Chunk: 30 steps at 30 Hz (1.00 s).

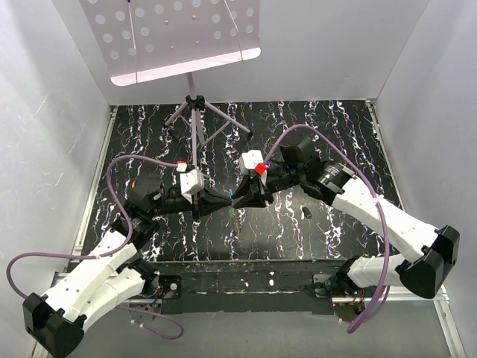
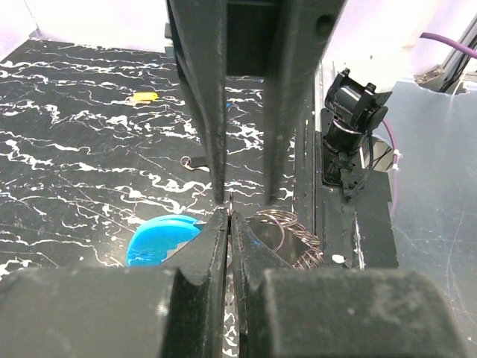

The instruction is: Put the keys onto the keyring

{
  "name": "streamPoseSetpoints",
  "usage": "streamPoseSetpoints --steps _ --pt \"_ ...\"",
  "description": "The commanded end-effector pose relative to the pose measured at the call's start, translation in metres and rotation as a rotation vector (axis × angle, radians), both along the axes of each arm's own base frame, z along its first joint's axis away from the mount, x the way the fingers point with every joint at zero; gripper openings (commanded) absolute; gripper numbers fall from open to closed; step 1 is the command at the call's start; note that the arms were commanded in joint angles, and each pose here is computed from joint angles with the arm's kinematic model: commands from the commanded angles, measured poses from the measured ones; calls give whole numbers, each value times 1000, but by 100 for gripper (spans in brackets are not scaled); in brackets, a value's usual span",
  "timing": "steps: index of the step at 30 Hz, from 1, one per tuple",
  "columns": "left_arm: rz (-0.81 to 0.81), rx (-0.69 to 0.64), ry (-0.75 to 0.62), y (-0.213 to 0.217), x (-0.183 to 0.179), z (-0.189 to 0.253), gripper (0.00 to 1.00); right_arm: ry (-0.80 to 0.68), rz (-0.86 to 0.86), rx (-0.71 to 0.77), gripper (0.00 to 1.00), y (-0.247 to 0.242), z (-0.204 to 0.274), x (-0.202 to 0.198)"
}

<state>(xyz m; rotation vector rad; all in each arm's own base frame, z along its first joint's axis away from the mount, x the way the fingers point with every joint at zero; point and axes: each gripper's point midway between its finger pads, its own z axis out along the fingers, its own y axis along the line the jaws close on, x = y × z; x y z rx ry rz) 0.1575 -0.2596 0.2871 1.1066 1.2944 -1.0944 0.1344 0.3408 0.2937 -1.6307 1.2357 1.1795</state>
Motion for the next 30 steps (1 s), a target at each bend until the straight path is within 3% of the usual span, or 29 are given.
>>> streamPoseSetpoints --steps 1,4,10,19,26,30 --pt "38 -46 -61 4 1 10 0 -31 39 89 44 0 26 -3" --pt "41 -53 -71 5 0 10 0 -25 30 111 53 -6 35 2" --pt "49 -86 -117 7 0 15 0 -37 14 125 56 -14 39 9" --pt "30 -163 -69 5 -5 20 0 16 -119 84 62 -19 33 27" --pt "22 -174 -74 3 -3 22 0 284 -244 -41 52 -61 26 57" --pt "4 -166 -84 1 -1 22 0 379 -334 -224 61 -102 -2 75"
